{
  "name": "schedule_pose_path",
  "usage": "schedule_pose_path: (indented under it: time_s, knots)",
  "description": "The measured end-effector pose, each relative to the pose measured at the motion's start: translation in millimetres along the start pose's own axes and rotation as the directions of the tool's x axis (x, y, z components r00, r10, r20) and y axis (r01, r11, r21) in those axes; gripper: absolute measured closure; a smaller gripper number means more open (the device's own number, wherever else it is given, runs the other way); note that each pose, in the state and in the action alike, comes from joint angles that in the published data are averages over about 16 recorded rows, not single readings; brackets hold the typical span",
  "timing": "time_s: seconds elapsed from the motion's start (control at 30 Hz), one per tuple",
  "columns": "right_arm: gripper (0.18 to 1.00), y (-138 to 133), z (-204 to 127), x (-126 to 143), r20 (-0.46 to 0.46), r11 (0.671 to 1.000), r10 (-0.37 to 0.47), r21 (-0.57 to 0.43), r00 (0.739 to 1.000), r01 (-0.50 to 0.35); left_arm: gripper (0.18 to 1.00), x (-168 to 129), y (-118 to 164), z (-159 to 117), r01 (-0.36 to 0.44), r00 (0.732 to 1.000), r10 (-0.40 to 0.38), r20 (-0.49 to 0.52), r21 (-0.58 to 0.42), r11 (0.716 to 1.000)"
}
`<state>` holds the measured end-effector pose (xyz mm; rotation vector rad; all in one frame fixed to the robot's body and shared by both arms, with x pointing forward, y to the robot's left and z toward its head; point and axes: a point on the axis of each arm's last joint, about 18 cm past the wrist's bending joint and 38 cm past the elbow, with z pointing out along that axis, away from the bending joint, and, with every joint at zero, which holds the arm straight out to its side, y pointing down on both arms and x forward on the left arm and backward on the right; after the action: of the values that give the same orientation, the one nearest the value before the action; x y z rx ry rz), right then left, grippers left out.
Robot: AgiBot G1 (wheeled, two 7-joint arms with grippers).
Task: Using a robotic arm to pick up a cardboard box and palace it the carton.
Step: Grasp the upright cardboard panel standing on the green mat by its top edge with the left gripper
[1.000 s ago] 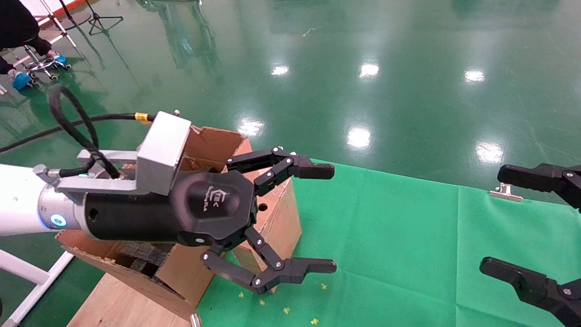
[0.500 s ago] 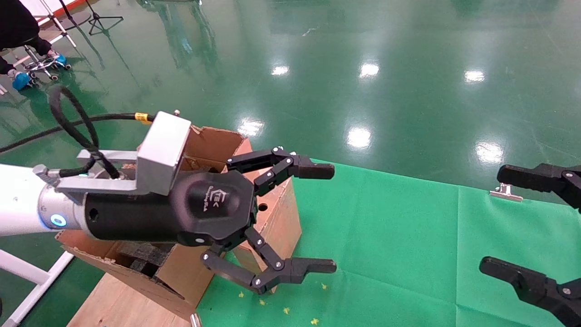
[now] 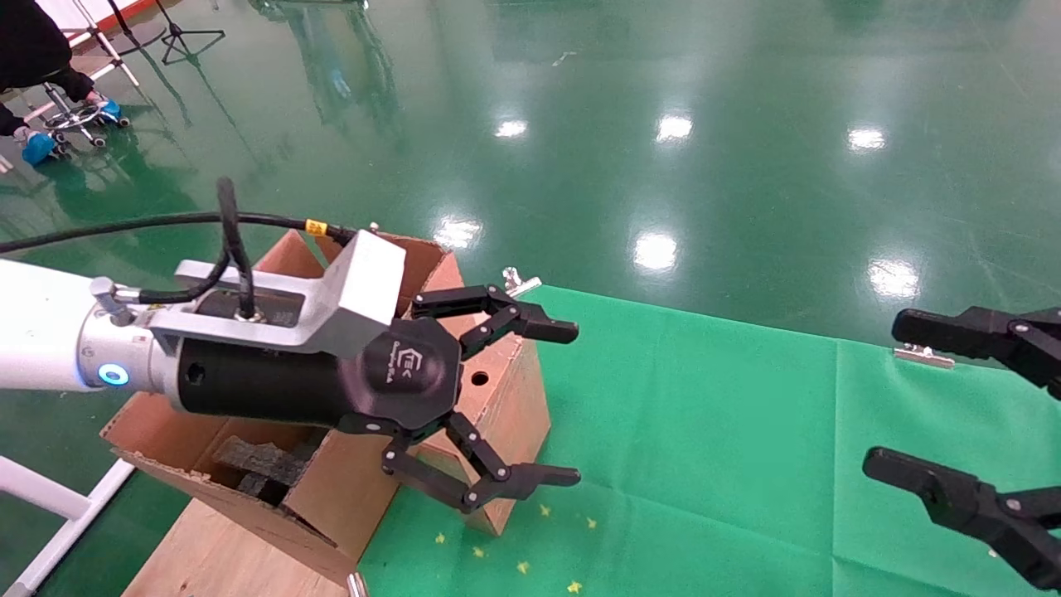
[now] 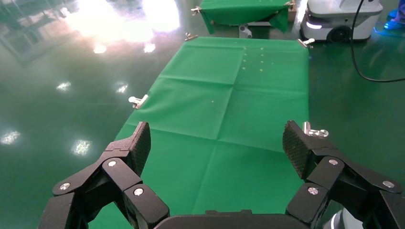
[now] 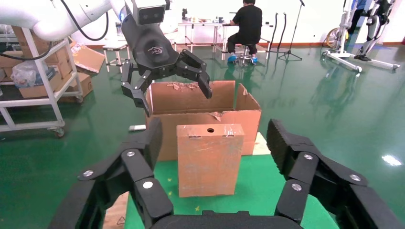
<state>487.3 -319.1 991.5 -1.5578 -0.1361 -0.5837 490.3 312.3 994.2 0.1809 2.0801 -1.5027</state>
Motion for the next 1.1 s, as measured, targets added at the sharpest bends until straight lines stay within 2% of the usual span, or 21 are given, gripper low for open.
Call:
schedule_pose_path:
  time_s: [0.23,0.33,0.43,0.6,0.77,0.97,1.1]
  knots:
    - [0.411,0.0,0.0,0.0,0.0,1.0,0.0,0.0,1.0,0.0,0.183,-11.2,10.7,0.0,0.056,0.997,-0.051,0.05,-0.116,0.992]
    - [0.487,0.0,0.0,0.0,0.0,1.0,0.0,0.0,1.0,0.0,0.183,-20.2,18.7,-0.2,0.112,0.99,-0.095,0.1,-0.184,0.976]
    - [0.555,0.0,0.0,0.0,0.0,1.0,0.0,0.0,1.0,0.0,0.183,-32.7,26.0,-1.6,0.177,0.976,-0.135,0.172,-0.258,0.95]
    - [0.687,0.0,0.0,0.0,0.0,1.0,0.0,0.0,1.0,0.0,0.183,-57.4,32.4,-4.3,0.305,0.928,-0.192,0.32,-0.355,0.884]
    - [0.805,0.0,0.0,0.0,0.0,1.0,0.0,0.0,1.0,0.0,0.183,-76.3,30.4,-0.8,0.425,0.866,-0.244,0.437,-0.386,0.819]
    - [0.909,0.0,0.0,0.0,0.0,1.0,0.0,0.0,1.0,0.0,0.183,-87.8,28.8,13.9,0.53,0.803,-0.294,0.519,-0.397,0.749]
    - [0.95,0.0,0.0,0.0,0.0,1.0,0.0,0.0,1.0,0.0,0.183,-88.0,33.7,27.2,0.58,0.775,-0.325,0.542,-0.404,0.708]
